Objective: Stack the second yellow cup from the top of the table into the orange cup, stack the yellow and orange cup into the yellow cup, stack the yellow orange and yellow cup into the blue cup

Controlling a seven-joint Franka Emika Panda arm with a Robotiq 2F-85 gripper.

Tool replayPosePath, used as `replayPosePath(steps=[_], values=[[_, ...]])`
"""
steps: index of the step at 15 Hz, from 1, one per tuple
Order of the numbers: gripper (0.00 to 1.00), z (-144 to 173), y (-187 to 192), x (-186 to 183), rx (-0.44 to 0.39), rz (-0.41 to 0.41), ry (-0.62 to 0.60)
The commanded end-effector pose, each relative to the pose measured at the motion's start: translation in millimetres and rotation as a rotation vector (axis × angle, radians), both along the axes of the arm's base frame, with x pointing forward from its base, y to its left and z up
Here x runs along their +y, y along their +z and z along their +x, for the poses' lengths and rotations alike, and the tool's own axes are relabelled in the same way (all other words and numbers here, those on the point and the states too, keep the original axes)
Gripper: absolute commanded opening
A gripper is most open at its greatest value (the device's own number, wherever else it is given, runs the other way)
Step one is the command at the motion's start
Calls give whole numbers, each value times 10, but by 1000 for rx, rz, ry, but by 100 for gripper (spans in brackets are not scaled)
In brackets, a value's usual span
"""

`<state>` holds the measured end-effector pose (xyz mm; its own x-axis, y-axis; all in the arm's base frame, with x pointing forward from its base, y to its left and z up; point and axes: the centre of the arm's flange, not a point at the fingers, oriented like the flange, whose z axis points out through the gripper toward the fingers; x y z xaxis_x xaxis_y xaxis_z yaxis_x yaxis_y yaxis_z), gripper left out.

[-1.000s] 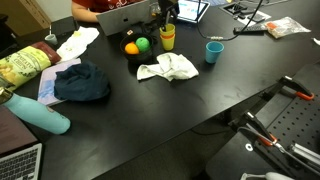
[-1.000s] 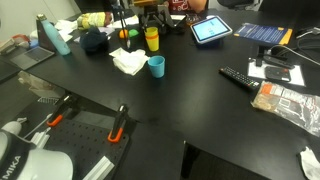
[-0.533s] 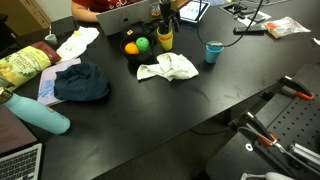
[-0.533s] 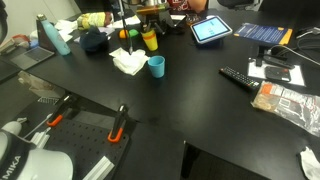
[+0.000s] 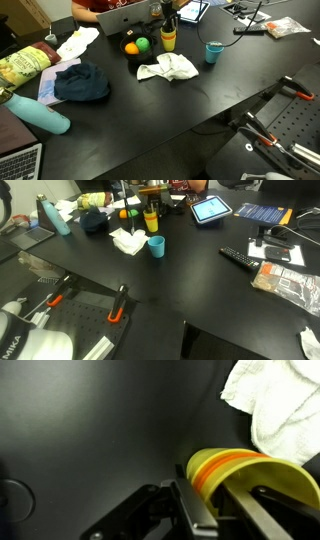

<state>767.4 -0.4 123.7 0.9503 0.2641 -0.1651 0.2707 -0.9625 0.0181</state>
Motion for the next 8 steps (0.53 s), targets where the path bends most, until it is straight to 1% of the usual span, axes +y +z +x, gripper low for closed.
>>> replayPosePath(steps=[1,3,4,8], values=[[0,57,101,-56,42,35,-35],[0,2,138,-90,65,49,-54],[3,-40,176,-115,76,59,-61],[3,-185,320,-287,92,82,-92]])
